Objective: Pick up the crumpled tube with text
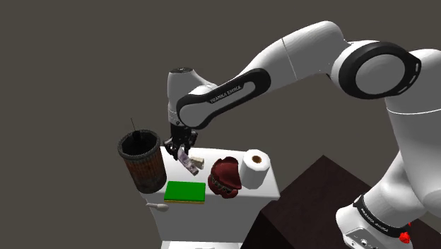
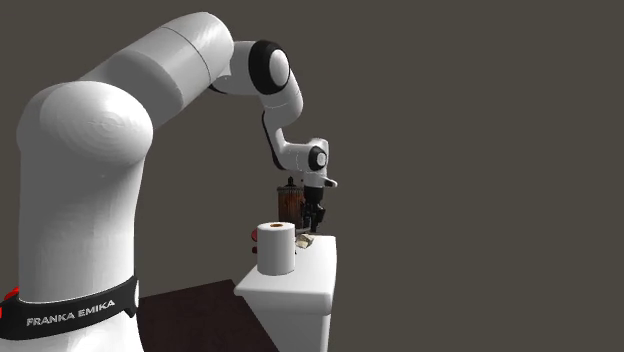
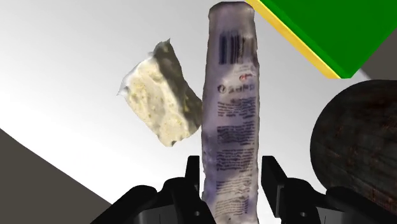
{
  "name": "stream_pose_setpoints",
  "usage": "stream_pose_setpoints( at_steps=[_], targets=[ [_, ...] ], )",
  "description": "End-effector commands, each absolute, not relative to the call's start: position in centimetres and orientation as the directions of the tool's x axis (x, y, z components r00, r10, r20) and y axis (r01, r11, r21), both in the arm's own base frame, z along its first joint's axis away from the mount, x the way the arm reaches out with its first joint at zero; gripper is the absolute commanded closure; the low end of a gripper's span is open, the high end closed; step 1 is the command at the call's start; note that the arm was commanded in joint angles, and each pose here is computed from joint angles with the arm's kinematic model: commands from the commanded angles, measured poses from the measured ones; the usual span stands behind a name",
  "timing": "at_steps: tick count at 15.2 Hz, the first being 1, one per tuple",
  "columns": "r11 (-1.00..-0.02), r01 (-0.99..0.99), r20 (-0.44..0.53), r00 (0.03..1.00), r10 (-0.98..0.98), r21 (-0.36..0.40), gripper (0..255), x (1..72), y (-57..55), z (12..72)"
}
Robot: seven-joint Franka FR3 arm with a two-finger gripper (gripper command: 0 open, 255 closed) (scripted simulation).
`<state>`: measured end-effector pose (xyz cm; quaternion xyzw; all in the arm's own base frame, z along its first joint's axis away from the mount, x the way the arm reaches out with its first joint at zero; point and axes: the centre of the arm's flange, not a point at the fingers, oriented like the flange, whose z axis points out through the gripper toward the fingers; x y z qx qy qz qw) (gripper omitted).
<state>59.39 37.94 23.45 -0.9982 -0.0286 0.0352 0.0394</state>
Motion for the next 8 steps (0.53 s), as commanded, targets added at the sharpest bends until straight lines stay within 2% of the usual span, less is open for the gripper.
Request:
stream_pose_setpoints(
  at_steps=[1, 8],
  targets=[
    [-0.995, 0.054, -0.068, 0.996, 0.06, -0.08, 255, 59.4, 37.8, 24.5],
    [-0.995, 0.054, -0.068, 0.996, 0.06, -0.08, 255, 59.4, 37.8, 27.2]
  ],
)
